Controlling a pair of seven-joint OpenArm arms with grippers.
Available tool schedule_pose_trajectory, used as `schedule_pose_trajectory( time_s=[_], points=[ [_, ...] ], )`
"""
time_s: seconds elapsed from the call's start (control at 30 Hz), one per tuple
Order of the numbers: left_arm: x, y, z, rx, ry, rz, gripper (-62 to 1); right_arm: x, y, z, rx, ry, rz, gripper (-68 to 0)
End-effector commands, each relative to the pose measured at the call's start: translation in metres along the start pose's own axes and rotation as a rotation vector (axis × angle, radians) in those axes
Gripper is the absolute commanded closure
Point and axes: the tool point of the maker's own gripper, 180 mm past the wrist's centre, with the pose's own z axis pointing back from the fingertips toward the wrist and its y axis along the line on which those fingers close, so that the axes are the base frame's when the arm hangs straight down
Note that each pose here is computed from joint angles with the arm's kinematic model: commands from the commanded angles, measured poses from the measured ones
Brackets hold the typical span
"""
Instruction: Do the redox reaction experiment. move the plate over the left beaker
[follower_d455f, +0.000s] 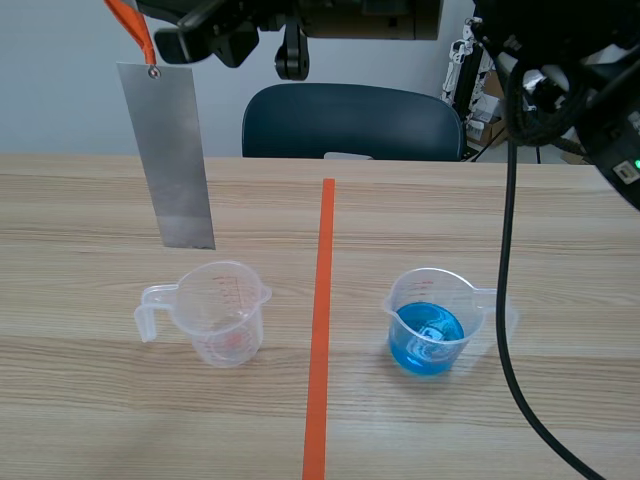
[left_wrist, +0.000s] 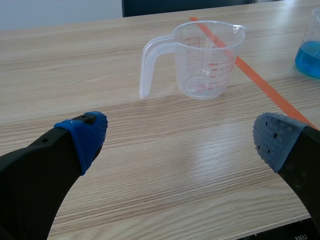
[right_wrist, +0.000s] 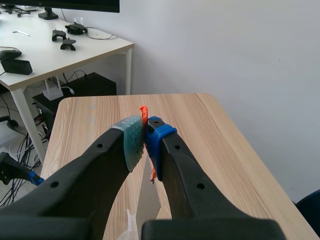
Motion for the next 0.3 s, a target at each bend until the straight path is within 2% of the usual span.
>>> schedule_pose_trajectory(
  time_s=[0.0, 0.27],
  points=[
    [0.0079, 0.0001, -0.0003, 0.005, -0.033, 0.003, -61.5, 0.0136, -0.0009, -0.0004, 0.004, -0.032, 0.023, -0.2],
    [0.0148, 0.0001, 0.0, 0.005, -0.071, 0.003, -61.5, 0.0136, -0.0009, -0.0004, 0.004, -0.032, 0.023, -0.2]
  ],
)
